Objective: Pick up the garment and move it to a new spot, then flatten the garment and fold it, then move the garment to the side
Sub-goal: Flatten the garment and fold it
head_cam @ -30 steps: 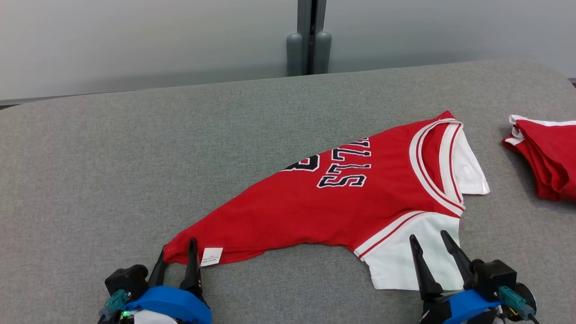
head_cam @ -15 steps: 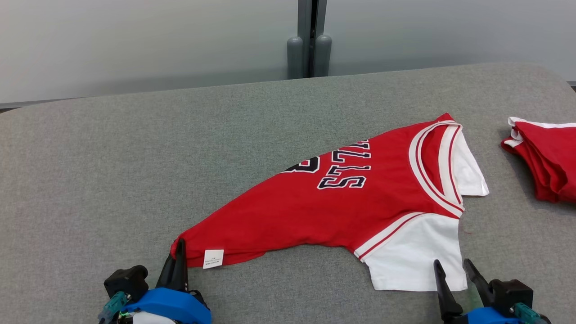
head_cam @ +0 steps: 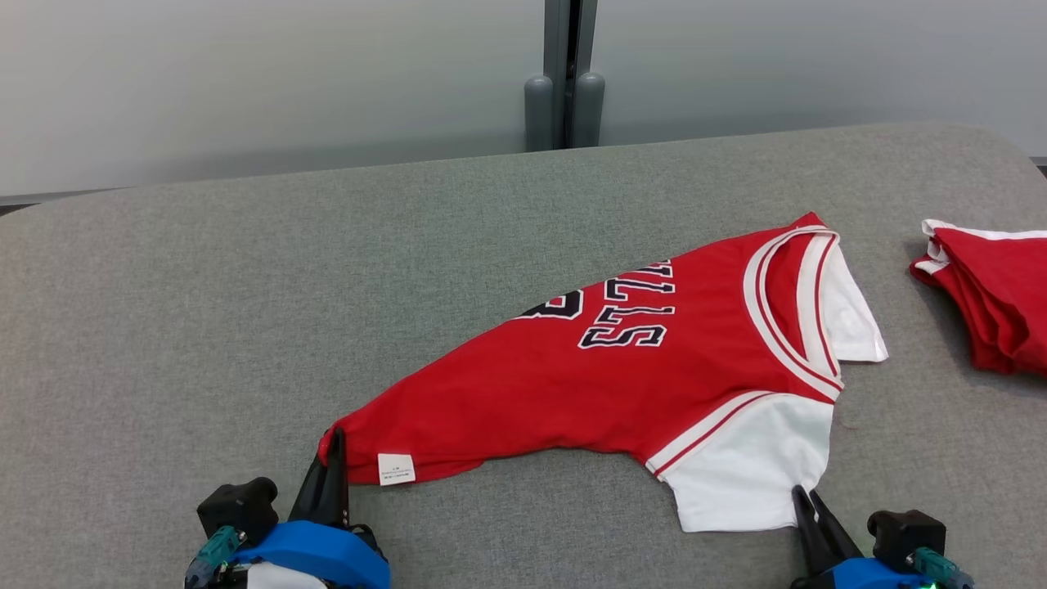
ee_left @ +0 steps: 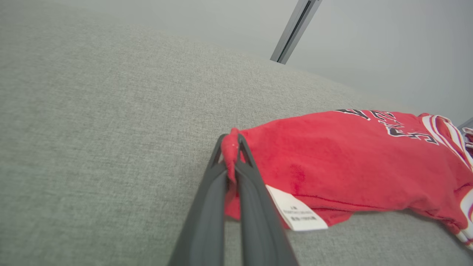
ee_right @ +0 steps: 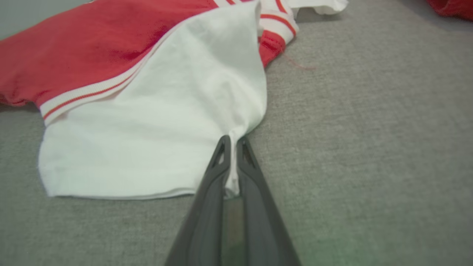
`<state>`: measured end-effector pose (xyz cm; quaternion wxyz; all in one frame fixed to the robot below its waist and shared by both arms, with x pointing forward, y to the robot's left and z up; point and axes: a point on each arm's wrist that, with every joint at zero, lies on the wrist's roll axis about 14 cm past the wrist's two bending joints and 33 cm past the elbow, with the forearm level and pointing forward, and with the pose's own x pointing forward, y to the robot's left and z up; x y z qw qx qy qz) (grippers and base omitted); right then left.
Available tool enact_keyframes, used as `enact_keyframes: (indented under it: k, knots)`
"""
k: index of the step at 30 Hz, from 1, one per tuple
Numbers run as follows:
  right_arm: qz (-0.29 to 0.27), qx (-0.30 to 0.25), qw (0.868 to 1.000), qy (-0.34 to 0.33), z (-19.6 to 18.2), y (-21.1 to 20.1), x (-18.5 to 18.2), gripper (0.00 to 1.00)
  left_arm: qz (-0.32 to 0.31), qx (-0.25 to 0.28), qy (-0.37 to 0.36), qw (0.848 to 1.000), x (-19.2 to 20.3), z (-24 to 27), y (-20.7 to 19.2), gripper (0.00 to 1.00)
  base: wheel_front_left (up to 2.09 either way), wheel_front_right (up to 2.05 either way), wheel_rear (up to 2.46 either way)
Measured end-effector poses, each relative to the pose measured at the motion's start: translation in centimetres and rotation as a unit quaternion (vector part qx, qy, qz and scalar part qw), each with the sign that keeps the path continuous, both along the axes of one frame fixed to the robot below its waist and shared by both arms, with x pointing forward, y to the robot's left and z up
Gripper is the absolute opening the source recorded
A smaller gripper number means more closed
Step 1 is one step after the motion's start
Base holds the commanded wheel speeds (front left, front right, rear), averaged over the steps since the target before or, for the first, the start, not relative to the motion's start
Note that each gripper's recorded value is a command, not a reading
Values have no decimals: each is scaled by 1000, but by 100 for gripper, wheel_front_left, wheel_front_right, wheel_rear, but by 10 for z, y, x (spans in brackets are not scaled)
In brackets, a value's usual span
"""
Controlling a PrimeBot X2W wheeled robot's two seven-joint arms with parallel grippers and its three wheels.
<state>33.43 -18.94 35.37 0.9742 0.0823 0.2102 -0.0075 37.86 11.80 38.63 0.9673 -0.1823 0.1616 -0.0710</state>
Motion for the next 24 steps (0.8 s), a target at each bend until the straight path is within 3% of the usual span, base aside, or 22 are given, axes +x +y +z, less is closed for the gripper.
enact_keyframes:
  k: [6, 10, 16, 22, 24]
  knots:
    - [-12, 35, 994, -108, 61, 3, 35, 0, -16, 7, -52, 999, 11, 30, -8, 0, 0, 0, 0]
    - [-20, 59, 971, -230, 140, -5, 64, 0, -34, 11, -125, 992, 27, 75, -19, 0, 0, 0, 0]
    - [-37, 95, 909, -404, 267, -32, 76, 0, -72, 27, -239, 968, 41, 153, -28, 0, 0, 0, 0]
    - [-20, 95, 840, -534, 378, -51, 64, 0, -105, 50, -349, 930, 52, 242, -24, 0, 0, 0, 0]
    - [-1, 87, 824, -560, 409, -48, 59, 0, -115, 63, -374, 918, 53, 271, -20, 0, 0, 0, 0]
